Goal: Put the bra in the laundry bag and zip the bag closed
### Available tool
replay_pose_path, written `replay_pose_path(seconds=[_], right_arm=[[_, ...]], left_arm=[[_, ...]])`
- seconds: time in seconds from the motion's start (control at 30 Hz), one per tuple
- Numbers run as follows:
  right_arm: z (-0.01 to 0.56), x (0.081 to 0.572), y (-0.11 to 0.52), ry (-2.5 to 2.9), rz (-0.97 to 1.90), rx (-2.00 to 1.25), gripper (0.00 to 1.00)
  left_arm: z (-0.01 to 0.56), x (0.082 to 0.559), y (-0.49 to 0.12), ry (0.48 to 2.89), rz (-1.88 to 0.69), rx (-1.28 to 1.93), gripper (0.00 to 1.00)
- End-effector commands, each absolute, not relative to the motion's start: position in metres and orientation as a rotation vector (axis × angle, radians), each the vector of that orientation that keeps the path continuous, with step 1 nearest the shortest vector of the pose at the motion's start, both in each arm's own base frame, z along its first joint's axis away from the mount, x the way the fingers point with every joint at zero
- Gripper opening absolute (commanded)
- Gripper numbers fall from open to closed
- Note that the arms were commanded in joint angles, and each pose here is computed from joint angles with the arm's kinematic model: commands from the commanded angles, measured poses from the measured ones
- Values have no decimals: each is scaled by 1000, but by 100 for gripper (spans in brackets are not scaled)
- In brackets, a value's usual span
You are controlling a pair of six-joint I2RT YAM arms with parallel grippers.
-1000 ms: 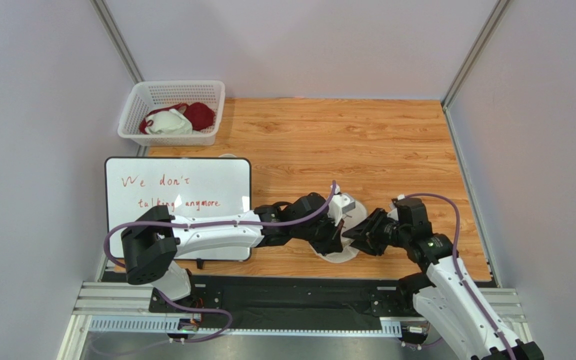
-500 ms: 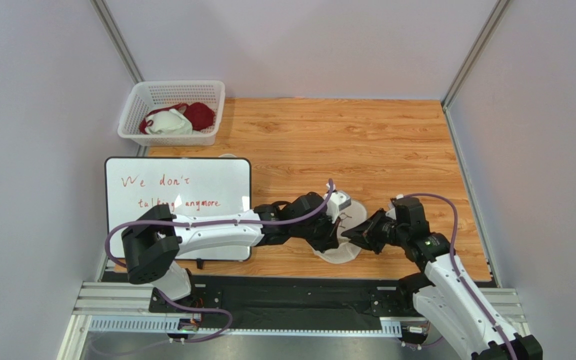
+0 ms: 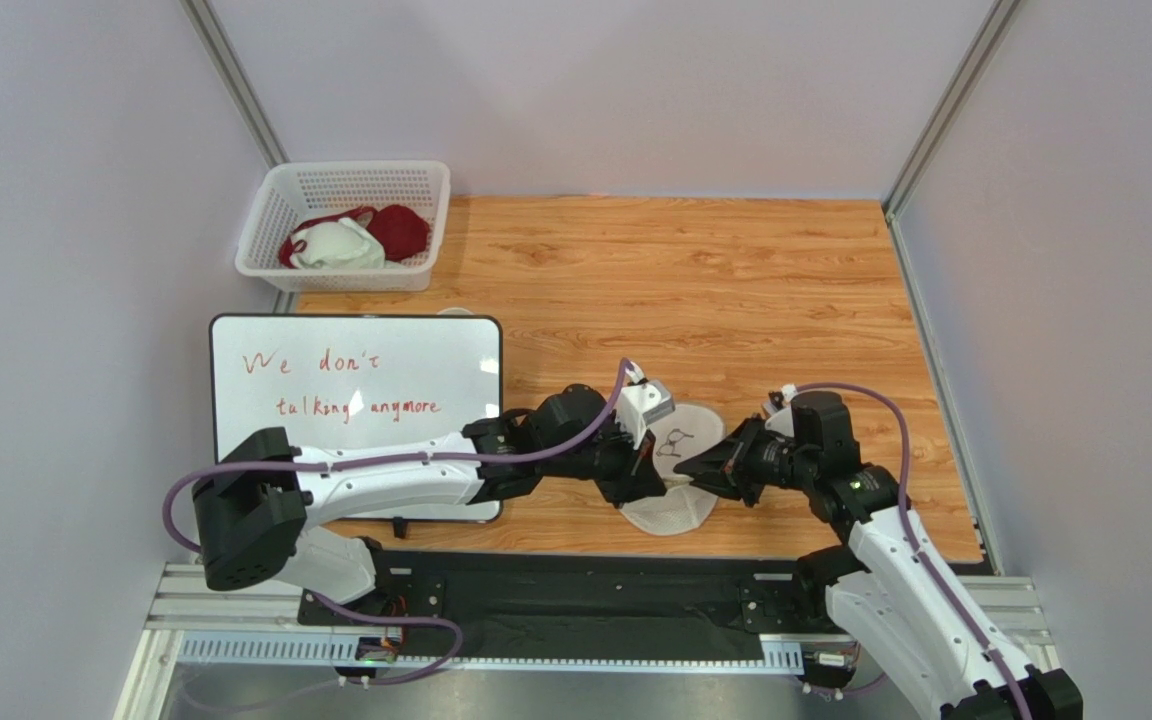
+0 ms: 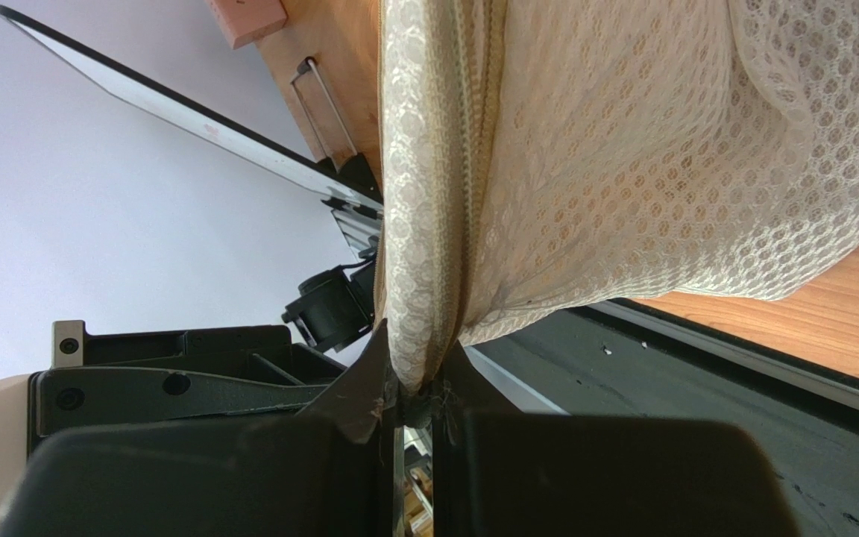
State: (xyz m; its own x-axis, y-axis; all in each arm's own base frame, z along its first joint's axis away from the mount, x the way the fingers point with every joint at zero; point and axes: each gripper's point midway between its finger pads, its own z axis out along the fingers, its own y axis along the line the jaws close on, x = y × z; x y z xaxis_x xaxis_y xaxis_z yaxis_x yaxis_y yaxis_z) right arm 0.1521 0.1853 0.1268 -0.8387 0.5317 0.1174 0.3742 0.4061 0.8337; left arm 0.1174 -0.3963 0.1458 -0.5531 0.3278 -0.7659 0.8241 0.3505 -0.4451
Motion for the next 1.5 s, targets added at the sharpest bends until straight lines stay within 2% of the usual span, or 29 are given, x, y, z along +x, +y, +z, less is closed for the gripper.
replay_pose_path(seconds=[0.0,0.4,0.73,0.8,0.97,1.0,1.1,1.3,1.4,1.43,1.47], right_arm=[[131,169,174,2414,1331,805,0],[134,168,170,2403,1353,793,0],[127,162,171,2444,1352,726,0],[128,162,172,2443,1367,719,0],[132,166,174,2495,1336,582,0],[146,173,172,2482,1281,431,0],[140,180,166,2574,1141,346,8],[151,216,184,2619,1148,198,14],[150,223,192,2653,1110,149,33],[146,222,189,2675,1054,144,47],[148,225,186,2673,1016,144,53]], left_arm=[[126,99,-369,2118,-1130,1114,0],[101,84,-353,2162,-1140,1182,0],[148,84,-379,2032,-1270,1182,0],[143,87,-377,2040,-1238,1189,0],[139,89,-373,2063,-1194,1208,0],[143,88,-376,2047,-1214,1204,0],[148,85,-385,2035,-1282,1193,0],[160,96,-412,2014,-1355,1084,0],[161,111,-419,2046,-1308,990,0],[162,116,-422,2056,-1289,964,0],[159,124,-422,2070,-1245,929,0]])
